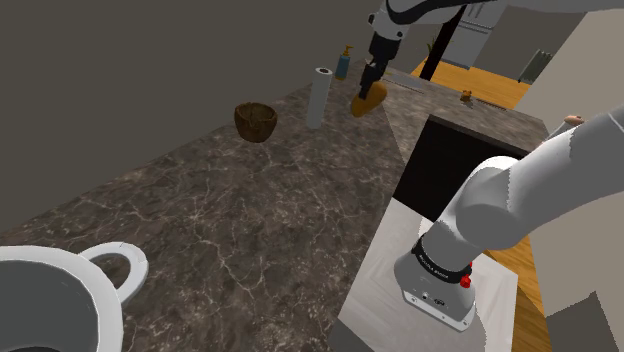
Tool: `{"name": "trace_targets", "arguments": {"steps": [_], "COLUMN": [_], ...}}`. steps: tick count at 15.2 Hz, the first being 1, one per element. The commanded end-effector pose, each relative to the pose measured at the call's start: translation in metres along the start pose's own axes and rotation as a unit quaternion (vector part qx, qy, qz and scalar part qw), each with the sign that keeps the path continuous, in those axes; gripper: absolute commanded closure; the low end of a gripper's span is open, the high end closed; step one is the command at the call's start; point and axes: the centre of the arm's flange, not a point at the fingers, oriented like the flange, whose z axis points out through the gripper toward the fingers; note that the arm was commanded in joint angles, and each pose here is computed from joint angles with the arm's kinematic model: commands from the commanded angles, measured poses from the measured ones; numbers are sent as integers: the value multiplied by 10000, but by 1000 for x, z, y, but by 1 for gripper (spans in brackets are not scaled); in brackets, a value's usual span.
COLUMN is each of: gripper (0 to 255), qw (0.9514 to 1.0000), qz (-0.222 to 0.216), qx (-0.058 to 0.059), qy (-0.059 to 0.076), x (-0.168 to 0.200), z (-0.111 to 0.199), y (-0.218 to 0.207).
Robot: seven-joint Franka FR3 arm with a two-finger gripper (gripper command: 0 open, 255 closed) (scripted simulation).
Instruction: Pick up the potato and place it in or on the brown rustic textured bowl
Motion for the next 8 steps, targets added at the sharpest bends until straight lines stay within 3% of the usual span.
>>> {"name": "trace_targets", "arguments": {"steps": [1, 8], "gripper": [255, 255], "qw": [10000, 10000], "qz": [1, 1], "qx": [2, 2], "qy": [0, 0], "x": [23, 102], "z": [0, -1], "y": [-14, -61]}}
